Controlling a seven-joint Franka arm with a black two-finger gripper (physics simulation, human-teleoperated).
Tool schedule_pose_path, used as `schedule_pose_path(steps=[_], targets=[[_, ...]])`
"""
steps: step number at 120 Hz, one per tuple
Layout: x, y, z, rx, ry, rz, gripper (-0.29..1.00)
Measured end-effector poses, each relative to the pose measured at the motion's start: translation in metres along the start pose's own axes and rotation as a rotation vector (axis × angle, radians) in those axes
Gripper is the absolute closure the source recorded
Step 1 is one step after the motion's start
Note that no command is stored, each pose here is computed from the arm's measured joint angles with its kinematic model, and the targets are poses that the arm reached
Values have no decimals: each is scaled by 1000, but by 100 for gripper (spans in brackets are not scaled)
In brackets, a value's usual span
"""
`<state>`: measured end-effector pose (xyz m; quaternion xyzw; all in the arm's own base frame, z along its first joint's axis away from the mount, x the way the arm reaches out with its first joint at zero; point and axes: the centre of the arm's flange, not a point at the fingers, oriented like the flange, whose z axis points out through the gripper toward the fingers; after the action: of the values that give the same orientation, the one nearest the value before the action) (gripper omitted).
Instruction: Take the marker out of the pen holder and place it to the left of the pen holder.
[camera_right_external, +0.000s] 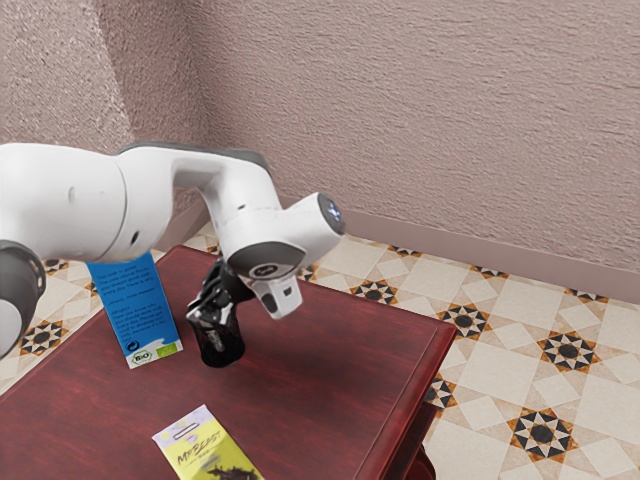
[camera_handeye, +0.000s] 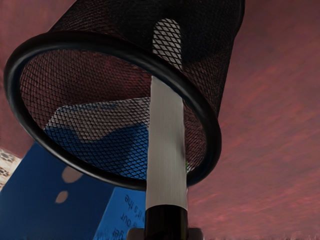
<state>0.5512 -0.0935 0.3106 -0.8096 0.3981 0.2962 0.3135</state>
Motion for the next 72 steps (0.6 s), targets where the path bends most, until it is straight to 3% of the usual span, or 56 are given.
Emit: schedule_pose_path(steps=[30, 57, 72], targets=[[-11, -2, -22, 8, -7, -32, 77], [-42, -12, -68, 11, -31, -85, 79], [-59, -13, -116, 46, -9, -110, 79]])
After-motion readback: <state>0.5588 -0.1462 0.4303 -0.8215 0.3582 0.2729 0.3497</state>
